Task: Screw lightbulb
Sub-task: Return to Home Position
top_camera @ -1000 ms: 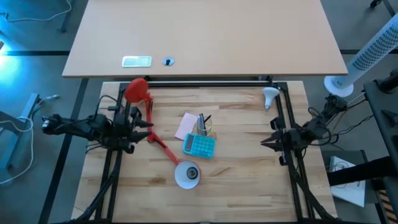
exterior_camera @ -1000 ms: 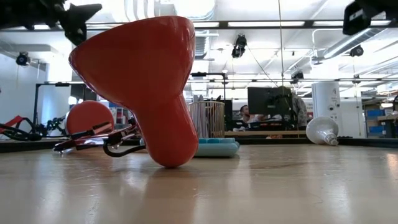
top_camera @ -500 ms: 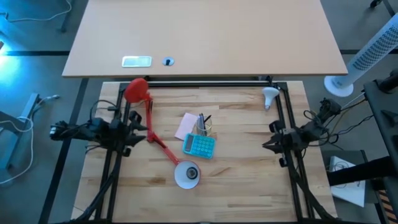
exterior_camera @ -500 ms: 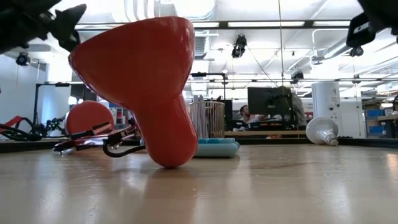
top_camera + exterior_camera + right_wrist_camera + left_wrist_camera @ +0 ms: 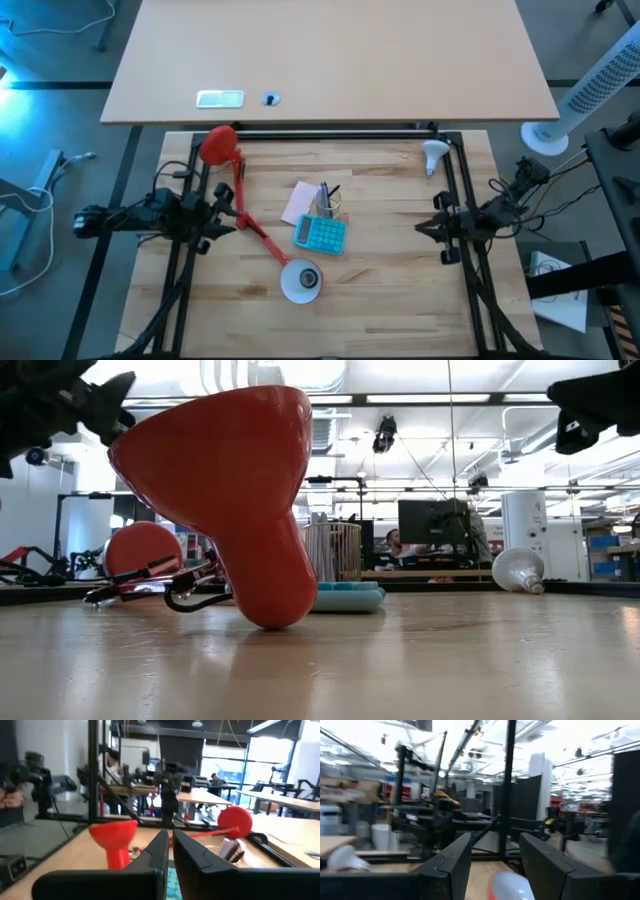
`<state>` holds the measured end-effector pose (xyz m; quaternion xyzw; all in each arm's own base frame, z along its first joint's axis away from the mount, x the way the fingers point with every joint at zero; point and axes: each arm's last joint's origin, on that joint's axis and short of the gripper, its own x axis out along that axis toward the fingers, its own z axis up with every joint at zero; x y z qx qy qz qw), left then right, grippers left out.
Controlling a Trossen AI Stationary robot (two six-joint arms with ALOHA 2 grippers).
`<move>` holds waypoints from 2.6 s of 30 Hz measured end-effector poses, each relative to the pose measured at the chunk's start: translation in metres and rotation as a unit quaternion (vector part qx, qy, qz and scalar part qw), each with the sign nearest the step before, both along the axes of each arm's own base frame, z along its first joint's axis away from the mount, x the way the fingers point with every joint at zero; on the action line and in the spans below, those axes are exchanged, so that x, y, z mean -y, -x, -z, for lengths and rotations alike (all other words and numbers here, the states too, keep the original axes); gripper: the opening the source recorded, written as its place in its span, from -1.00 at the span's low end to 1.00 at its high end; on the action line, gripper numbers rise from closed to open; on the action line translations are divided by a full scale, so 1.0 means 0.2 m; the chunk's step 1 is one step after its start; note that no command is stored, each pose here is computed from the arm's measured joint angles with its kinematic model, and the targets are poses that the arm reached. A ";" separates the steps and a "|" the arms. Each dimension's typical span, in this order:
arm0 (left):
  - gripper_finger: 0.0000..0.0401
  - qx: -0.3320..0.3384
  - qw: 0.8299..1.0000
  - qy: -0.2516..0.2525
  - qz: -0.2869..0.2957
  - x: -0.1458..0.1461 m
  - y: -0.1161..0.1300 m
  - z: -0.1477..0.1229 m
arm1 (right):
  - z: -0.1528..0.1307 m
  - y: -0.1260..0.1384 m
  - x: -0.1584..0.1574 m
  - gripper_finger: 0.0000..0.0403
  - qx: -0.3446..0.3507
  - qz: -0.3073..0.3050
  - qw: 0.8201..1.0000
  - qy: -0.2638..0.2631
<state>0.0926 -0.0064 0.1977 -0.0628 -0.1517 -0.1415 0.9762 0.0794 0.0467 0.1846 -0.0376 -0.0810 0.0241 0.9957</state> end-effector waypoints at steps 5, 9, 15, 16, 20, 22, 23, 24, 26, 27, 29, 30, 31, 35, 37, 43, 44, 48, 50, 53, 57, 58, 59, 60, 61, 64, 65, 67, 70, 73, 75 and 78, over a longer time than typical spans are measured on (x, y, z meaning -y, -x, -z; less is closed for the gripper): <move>-0.21 -0.011 0.998 -0.037 -0.045 -0.03 -0.01 0.02 | 0.01 0.00 0.00 -0.91 -0.010 -0.002 1.000 0.010; -0.21 -0.024 0.997 -0.049 -0.053 -0.04 -0.02 0.03 | 0.01 0.00 0.00 -0.91 -0.012 -0.003 1.000 0.013; -0.21 -0.073 0.995 -0.038 -0.048 -0.04 -0.05 0.07 | 0.01 0.00 0.00 -0.91 -0.012 -0.003 1.000 0.013; -0.21 -0.080 0.995 -0.038 -0.048 -0.04 -0.05 0.07 | 0.01 0.00 0.00 -0.91 -0.012 -0.003 1.000 0.013; -0.21 -0.099 0.993 -0.036 -0.047 -0.04 -0.07 0.09 | 0.01 0.00 0.00 -0.91 -0.012 -0.003 1.000 0.013; -0.21 -0.112 0.992 -0.035 -0.046 -0.04 -0.08 0.10 | 0.01 0.00 0.00 -0.91 -0.012 -0.003 1.000 0.013; -0.21 -0.117 0.991 -0.035 -0.046 -0.04 -0.08 0.10 | 0.01 0.00 0.00 -0.91 -0.012 -0.003 1.000 0.013; -0.21 -0.122 0.991 -0.035 -0.046 -0.04 -0.08 0.11 | 0.01 0.00 0.00 -0.91 -0.012 -0.003 1.000 0.013; -0.21 -0.131 0.990 -0.034 -0.046 -0.04 -0.09 0.11 | 0.01 0.00 0.00 -0.91 -0.012 -0.003 1.000 0.013; -0.21 -0.136 0.989 -0.034 -0.045 -0.04 -0.09 0.12 | 0.01 0.00 0.00 -0.91 -0.012 -0.003 1.000 0.013; -0.21 -0.145 0.988 -0.033 -0.045 -0.04 -0.10 0.13 | 0.01 0.00 0.00 -0.91 -0.012 -0.003 1.000 0.013; -0.21 -0.149 0.987 -0.033 -0.045 -0.04 -0.10 0.13 | 0.01 0.00 0.00 -0.91 -0.012 -0.003 1.000 0.013; -0.21 -0.153 0.987 -0.033 -0.045 -0.04 -0.11 0.13 | 0.01 0.00 0.00 -0.91 -0.012 -0.003 1.000 0.013; -0.21 -0.169 0.984 -0.032 -0.044 -0.04 -0.12 0.15 | 0.01 0.00 0.00 -0.91 -0.012 -0.003 1.000 0.013; -0.21 -0.176 0.983 -0.032 -0.044 -0.04 -0.12 0.16 | 0.01 0.00 0.00 -0.91 -0.012 -0.003 1.000 0.013; -0.21 -0.196 0.979 -0.031 -0.043 -0.05 -0.13 0.18 | 0.01 0.00 0.00 -0.91 -0.012 -0.003 1.000 0.013; -0.21 -0.198 0.979 -0.031 -0.042 -0.05 -0.14 0.18 | 0.01 0.00 0.00 -0.91 -0.012 -0.003 1.000 0.013; -0.21 -0.209 0.977 -0.030 -0.042 -0.05 -0.14 0.19 | 0.01 0.00 0.00 -0.91 -0.012 -0.003 1.000 0.013; -0.21 -0.214 0.976 -0.030 -0.042 -0.05 -0.15 0.19 | 0.01 0.00 0.00 -0.91 -0.012 -0.003 1.000 0.013; -0.21 -0.220 0.974 -0.030 -0.042 -0.05 -0.15 0.20 | 0.01 0.00 0.00 -0.91 -0.012 -0.003 1.000 0.013; -0.21 -0.227 0.973 -0.030 -0.041 -0.05 -0.15 0.21 | 0.01 0.00 0.00 -0.91 -0.012 -0.003 1.000 0.013; -0.21 -0.229 0.972 -0.030 -0.041 -0.05 -0.15 0.21 | 0.01 0.00 0.00 -0.91 -0.012 -0.003 1.000 0.013; -0.21 -0.230 0.972 -0.030 -0.041 -0.05 -0.15 0.21 | 0.01 0.00 0.00 -0.91 -0.012 -0.003 1.000 0.013; -0.21 -0.232 0.971 -0.029 -0.041 -0.05 -0.16 0.21 | 0.01 0.00 0.00 -0.91 -0.012 -0.003 1.000 0.013; -0.21 -0.233 0.971 -0.029 -0.041 -0.05 -0.16 0.21 | 0.01 0.00 0.00 -0.91 -0.012 -0.003 1.000 0.013; -0.21 -0.238 0.970 -0.029 -0.041 -0.05 -0.16 0.22 | 0.01 0.00 0.00 -0.91 -0.012 -0.003 1.000 0.013; -0.21 -0.240 0.970 -0.029 -0.041 -0.05 -0.16 0.22 | 0.01 0.00 0.00 -0.91 -0.012 -0.003 1.000 0.013; -0.21 -0.243 0.969 -0.029 -0.040 -0.05 -0.16 0.22 | 0.01 0.00 0.00 -0.91 -0.012 -0.003 1.000 0.013; -0.21 -0.247 0.968 -0.029 -0.040 -0.05 -0.16 0.23 | 0.01 0.00 0.00 -0.91 -0.012 -0.003 1.000 0.013; -0.21 -0.251 0.967 -0.028 -0.040 -0.05 -0.17 0.23 | 0.01 0.00 0.00 -0.91 -0.012 -0.003 1.000 0.013; -0.21 -0.253 0.966 -0.028 -0.040 -0.05 -0.17 0.23 | 0.01 0.00 0.00 -0.91 -0.012 -0.003 1.000 0.013; -0.21 -0.257 0.965 -0.028 -0.040 -0.05 -0.17 0.24 | 0.01 0.00 0.00 -0.91 -0.011 -0.003 1.000 0.013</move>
